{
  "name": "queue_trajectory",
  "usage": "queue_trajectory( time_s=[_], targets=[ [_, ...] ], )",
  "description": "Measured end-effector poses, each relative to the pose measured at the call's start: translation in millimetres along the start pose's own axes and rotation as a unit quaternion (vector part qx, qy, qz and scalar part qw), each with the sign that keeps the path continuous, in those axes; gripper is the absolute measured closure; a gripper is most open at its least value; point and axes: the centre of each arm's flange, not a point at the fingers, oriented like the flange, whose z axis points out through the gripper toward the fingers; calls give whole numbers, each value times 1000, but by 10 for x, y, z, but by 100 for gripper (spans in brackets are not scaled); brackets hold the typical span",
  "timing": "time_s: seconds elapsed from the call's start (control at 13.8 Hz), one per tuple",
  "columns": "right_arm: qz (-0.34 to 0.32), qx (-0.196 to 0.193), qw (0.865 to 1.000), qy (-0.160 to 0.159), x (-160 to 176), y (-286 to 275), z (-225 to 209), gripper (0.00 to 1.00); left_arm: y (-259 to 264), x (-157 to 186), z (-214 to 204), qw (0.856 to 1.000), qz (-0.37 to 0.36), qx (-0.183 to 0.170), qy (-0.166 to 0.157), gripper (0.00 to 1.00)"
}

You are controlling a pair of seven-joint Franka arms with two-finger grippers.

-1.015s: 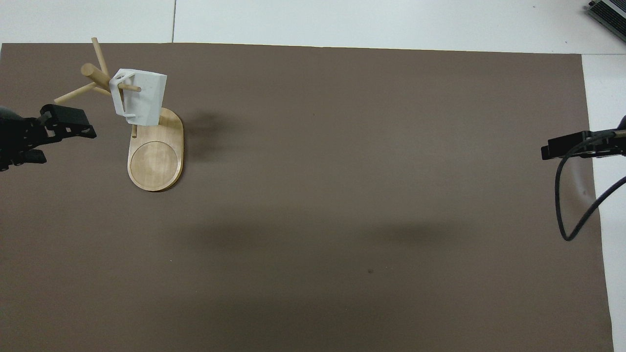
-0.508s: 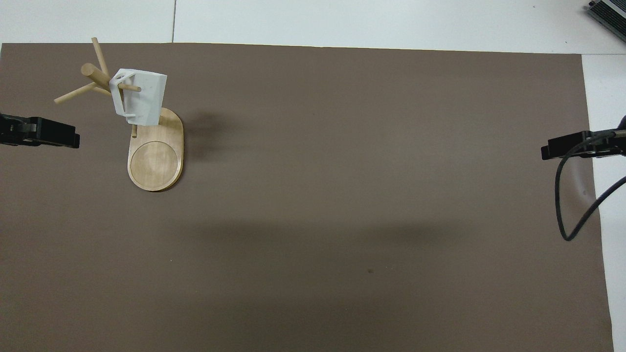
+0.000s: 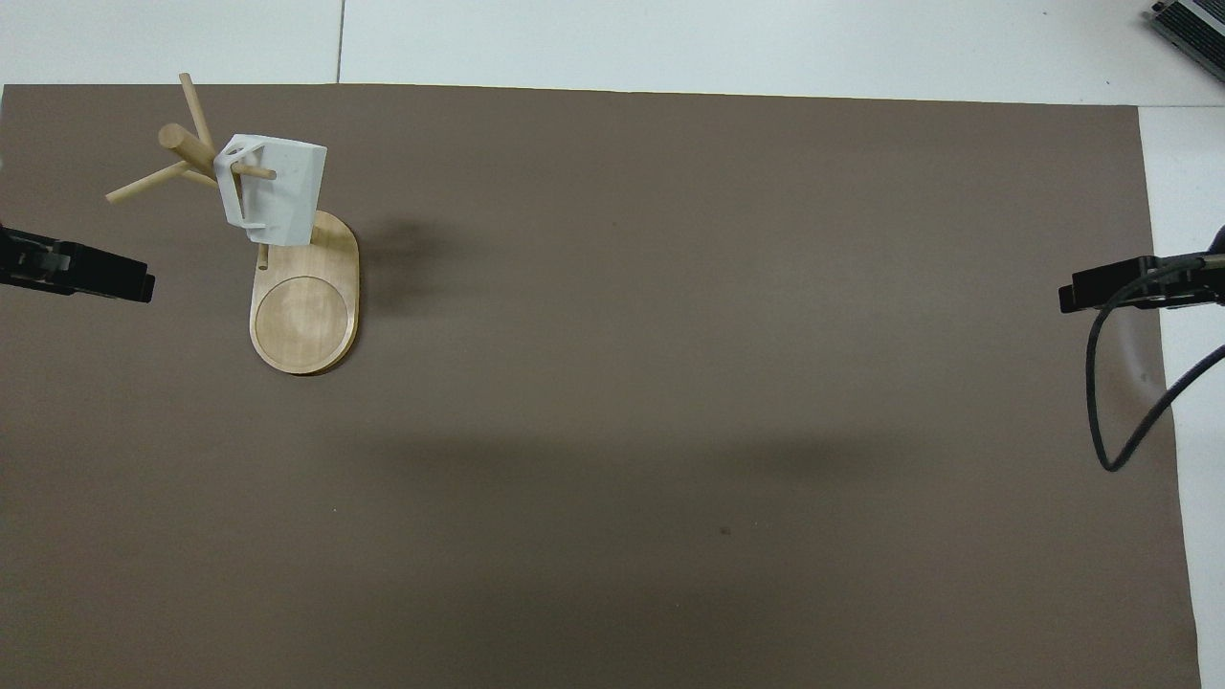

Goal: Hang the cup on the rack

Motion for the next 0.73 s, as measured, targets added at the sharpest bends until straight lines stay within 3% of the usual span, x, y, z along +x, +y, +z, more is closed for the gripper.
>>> queue_trajectory(
  time_s=[0.73],
  targets=[
    [0,0,1000,0,0,-1,0,0,30,-42,35,1000,2,-2,-20,0]
  ],
)
